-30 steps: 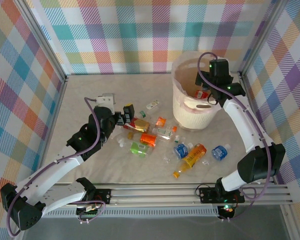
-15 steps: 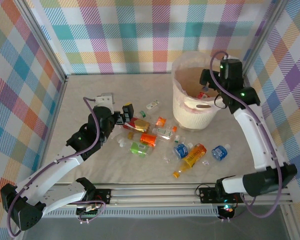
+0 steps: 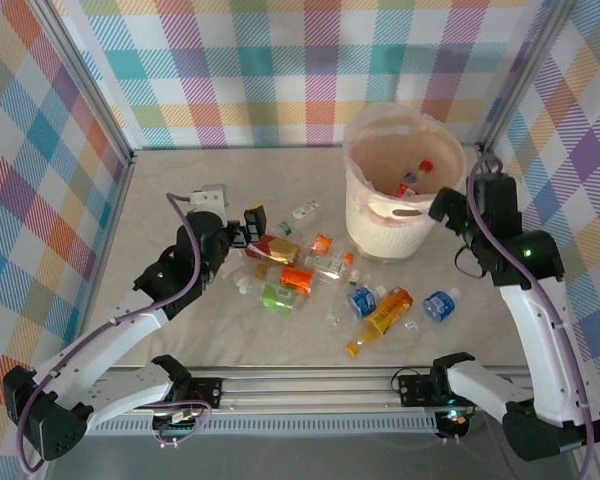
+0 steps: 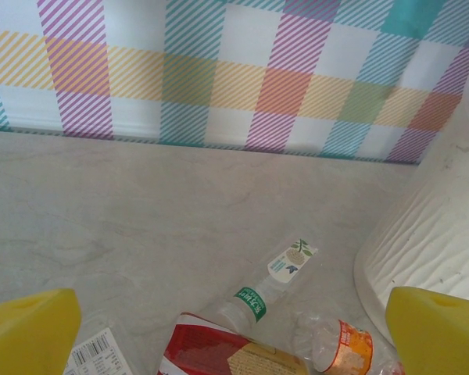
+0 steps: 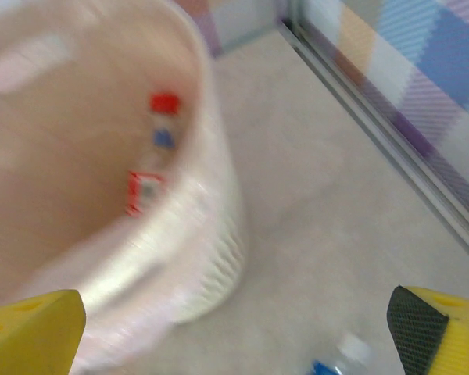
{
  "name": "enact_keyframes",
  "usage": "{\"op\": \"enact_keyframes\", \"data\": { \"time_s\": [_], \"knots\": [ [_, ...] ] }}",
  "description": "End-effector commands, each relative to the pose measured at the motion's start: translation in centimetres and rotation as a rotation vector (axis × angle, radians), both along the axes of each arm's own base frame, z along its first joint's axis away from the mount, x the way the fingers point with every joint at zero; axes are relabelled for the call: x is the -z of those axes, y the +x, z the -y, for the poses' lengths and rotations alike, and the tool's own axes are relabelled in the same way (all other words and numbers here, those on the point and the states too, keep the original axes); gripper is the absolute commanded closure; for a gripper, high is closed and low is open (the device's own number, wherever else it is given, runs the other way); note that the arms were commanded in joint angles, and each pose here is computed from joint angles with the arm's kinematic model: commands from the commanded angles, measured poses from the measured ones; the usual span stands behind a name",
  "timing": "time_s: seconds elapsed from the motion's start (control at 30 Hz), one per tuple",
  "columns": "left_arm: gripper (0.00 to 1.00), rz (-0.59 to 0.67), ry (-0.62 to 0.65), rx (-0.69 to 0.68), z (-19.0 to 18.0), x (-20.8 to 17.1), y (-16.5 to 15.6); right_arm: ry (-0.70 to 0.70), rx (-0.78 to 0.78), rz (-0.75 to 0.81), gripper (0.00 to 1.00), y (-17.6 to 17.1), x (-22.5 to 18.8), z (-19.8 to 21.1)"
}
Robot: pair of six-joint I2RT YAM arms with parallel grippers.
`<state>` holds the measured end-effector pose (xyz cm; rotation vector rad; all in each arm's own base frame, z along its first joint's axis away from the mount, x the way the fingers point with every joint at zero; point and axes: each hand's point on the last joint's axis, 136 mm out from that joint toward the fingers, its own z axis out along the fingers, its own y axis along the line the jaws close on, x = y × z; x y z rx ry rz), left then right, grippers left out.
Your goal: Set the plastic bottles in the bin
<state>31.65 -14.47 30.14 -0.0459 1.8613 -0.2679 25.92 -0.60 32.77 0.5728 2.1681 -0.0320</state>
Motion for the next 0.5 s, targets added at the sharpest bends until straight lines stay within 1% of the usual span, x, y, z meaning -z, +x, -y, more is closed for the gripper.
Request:
{"op": "enact_keyframes", "data": {
  "time_s": [0.0, 0.13, 0.2, 0.47],
  "knots": [
    [0.0, 0.032, 0.011, -0.047, -0.7, -0.1, 0.6, 0.007, 0.143, -0.155, 0.0, -4.6, 4.1, 2.2],
    [0.0, 0.036, 0.018, -0.056, -0.7, 0.1, 1.0, 0.044, 0.21, -0.246, 0.0, -7.2, 7.1, 2.6],
    [0.0, 0.038, 0.023, -0.049, -0.6, 0.1, 1.1, 0.086, 0.235, -0.292, 0.0, -8.2, 8.9, 2.4],
    [0.0, 0.037, 0.032, -0.039, -0.4, 0.4, 1.1, 0.278, 0.319, -0.462, 0.0, -10.1, 16.0, 0.8]
  ]
}}
